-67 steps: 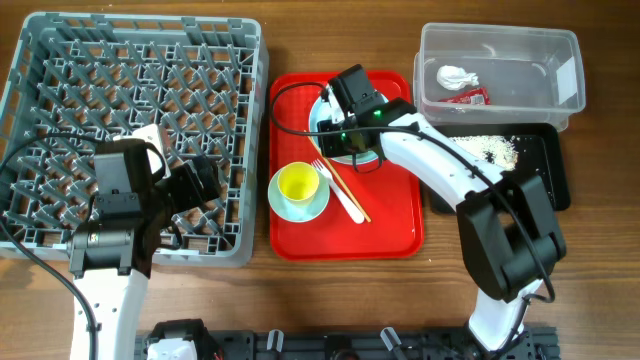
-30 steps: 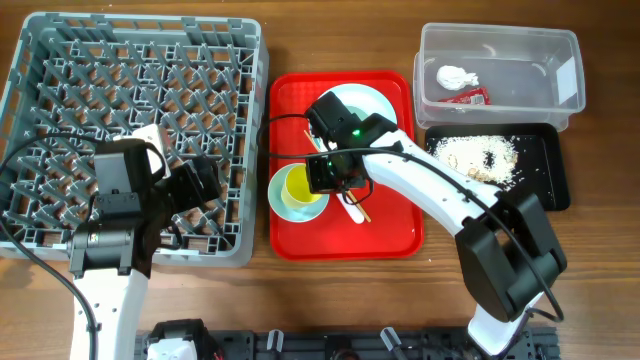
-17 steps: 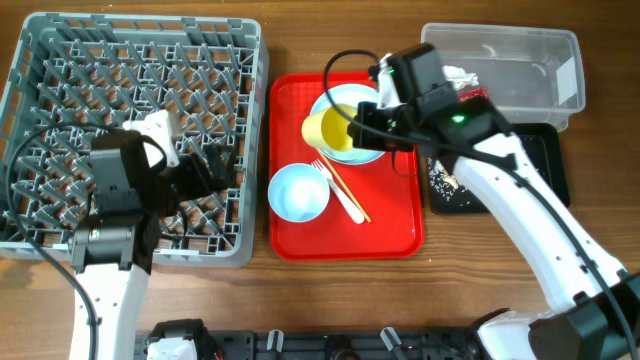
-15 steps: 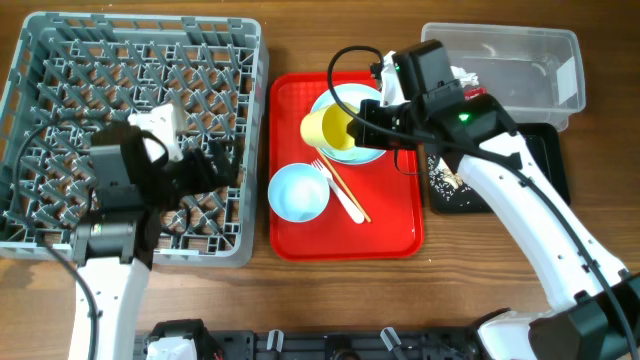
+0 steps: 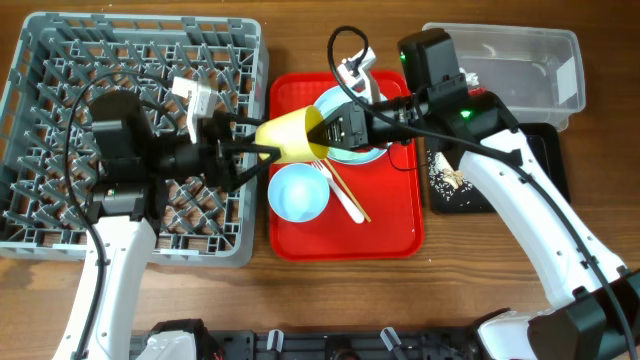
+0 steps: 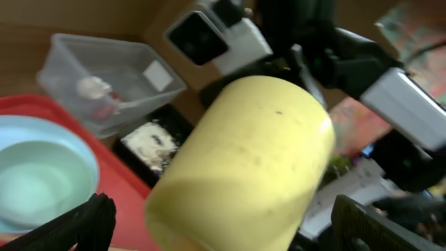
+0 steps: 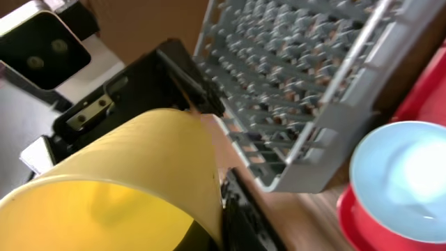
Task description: Sort waste into correct bins and load items into the dishwasher rack
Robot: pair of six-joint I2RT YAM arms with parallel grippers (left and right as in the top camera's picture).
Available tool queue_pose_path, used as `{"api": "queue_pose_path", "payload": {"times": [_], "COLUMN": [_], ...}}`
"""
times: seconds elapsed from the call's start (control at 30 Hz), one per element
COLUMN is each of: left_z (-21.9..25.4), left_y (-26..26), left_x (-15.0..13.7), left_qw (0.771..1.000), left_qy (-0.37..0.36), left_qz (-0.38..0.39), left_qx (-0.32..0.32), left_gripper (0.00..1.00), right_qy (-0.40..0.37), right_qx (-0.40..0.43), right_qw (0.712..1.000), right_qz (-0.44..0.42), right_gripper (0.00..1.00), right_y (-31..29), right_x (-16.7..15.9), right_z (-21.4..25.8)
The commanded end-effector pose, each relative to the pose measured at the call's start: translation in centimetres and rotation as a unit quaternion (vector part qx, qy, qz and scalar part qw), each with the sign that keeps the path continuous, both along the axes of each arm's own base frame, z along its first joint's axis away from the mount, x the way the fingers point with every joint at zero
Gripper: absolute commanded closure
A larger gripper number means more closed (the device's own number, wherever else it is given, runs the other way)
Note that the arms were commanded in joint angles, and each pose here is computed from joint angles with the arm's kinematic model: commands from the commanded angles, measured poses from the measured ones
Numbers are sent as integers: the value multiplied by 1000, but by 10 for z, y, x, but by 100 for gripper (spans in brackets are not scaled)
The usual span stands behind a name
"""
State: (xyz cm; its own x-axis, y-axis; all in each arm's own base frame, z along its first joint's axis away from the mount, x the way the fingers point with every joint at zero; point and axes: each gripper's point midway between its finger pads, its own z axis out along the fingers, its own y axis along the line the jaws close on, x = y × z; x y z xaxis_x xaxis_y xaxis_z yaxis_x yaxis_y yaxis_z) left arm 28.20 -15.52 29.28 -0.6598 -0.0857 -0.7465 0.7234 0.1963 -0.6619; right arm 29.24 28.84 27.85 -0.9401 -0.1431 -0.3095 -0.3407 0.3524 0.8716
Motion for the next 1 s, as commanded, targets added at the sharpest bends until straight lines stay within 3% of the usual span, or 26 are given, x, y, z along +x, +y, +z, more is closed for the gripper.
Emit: {"api": "queue_pose_path", "payload": {"times": [0.0, 0.27, 0.57, 0.97], "left_z": [19, 27, 28, 28], "left_y": [-9, -27, -27, -27], "left_x": [-24, -34, -33, -29], "left_qw": [995, 988, 988, 989], "left_qy": [-39, -91, -99, -104], "left_qz": [-83, -119, -117, -107], "left_qx": [-27, -24, -23, -19], "left_gripper": [2, 15, 28, 31], "right_qy": [2, 3, 10, 10], "right_qx": [37, 37, 38, 39], "right_qw": [999, 999, 998, 998], "right_qz": [39, 39, 43, 44], "right_gripper": [96, 96, 95, 96], "right_y": [5, 5, 5, 5], "right_x": [-10, -10, -13, -13], "right_z": [12, 12, 11, 11]}}
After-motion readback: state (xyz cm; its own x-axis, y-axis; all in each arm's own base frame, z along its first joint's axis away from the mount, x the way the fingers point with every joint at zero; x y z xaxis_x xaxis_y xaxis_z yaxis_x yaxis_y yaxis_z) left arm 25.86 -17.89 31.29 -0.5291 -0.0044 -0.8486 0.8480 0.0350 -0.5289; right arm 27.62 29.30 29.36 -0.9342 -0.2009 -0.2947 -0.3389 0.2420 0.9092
